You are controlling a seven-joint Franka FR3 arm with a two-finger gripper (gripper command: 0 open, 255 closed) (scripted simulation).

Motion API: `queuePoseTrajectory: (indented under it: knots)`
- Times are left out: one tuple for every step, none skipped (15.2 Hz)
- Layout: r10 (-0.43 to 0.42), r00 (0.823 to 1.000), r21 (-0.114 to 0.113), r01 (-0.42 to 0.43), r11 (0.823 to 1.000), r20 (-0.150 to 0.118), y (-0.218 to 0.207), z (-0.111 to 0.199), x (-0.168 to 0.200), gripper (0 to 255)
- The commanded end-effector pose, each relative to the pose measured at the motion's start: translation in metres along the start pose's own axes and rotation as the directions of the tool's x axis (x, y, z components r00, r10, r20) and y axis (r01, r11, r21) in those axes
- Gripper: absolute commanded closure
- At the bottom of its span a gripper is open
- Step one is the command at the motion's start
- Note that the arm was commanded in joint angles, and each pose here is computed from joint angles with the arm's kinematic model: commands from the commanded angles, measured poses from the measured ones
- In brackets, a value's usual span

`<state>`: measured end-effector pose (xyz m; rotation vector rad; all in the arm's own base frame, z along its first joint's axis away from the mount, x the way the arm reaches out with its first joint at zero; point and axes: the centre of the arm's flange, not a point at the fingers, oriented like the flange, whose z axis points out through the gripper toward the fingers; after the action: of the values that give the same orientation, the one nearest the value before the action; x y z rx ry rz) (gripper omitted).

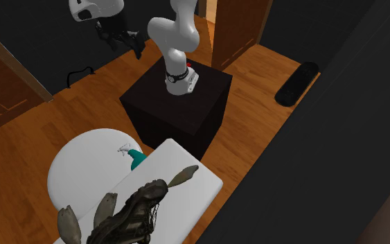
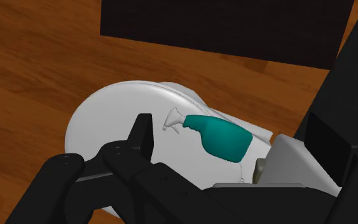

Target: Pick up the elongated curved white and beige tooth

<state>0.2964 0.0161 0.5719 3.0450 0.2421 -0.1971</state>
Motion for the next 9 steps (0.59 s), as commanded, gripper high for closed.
queuePoseTrajectory:
  knots:
    - [0.0,1.0,0.0,0.0,1.0,0.0,0.0,0.0,0.0,0]
    - [0.013,1.0,0.002,-0.013,1.0,-0.002,-0.011,0.001,0.006,0]
    - [0.026,1.0,0.004,-0.026,1.0,-0.003,-0.022,0.002,0.012,0]
    - [0.039,0.999,0.006,-0.039,0.999,-0.005,-0.033,0.002,0.019,0]
    - [0.052,0.999,0.008,-0.052,0.999,-0.007,-0.044,0.003,0.025,0]
    - [0.064,0.998,0.01,-0.064,0.998,-0.008,-0.055,0.004,0.032,0]
    - [0.077,0.997,0.012,-0.077,0.997,-0.01,-0.066,0.004,0.039,0]
    - [0.09,0.996,0.014,-0.09,0.996,-0.012,-0.077,0.005,0.046,0]
    - [0.103,0.995,0.016,-0.103,0.995,-0.013,-0.088,0.005,0.053,0]
